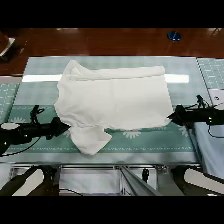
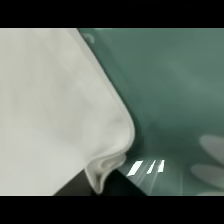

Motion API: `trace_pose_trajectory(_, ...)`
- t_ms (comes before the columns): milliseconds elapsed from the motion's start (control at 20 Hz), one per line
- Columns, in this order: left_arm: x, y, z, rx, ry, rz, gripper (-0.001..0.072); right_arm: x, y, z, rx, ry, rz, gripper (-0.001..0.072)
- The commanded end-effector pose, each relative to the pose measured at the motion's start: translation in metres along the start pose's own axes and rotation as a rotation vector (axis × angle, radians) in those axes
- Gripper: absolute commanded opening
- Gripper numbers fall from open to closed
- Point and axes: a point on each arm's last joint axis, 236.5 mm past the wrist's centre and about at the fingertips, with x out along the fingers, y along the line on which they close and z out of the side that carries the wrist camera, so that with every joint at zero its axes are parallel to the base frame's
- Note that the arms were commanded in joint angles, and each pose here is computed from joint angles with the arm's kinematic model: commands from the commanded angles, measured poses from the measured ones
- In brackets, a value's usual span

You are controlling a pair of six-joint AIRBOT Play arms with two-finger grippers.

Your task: Fold the shirts.

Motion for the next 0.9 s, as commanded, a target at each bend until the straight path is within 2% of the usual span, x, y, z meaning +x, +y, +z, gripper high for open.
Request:
trace_pose_trajectory(0,-0.005,-0.013,0.011,0.019,-0.019,-0.025,0.0021,0.001,0.051,0.018,-0.158,-0.004,0.059,0.0022)
trace_pose_trajectory(100,-0.027,-0.051,0.039,0.098,-0.08,-0.086,0.0021,-0.031,0.103,0.036,-0.287,-0.029,0.121,0.0022)
trace_pose_trajectory(200,-0.074,-0.126,0.083,0.223,-0.239,-0.215,0.002,-0.091,0.167,0.059,-0.443,-0.136,0.172,0.0022)
trace_pose_trajectory(350,-0.187,-0.258,0.118,0.48,-0.531,-0.404,0.002,-0.224,0.267,0.074,-0.665,-0.457,0.246,0.0021)
trace_pose_trajectory(450,-0.272,-0.331,0.113,0.681,-0.747,-0.433,0.002,-0.321,0.314,0.052,-0.814,-0.703,0.249,0.0022)
trace_pose_trajectory(600,-0.37,-0.394,0.081,0.916,-1.023,-0.362,0.002,-0.435,0.344,-0.016,-0.968,-1.014,0.216,0.0022)
trace_pose_trajectory(850,-0.465,-0.407,0.018,1.066,-1.341,-0.073,0.002,-0.526,0.325,-0.119,-1.035,-1.331,0.112,0.0022)
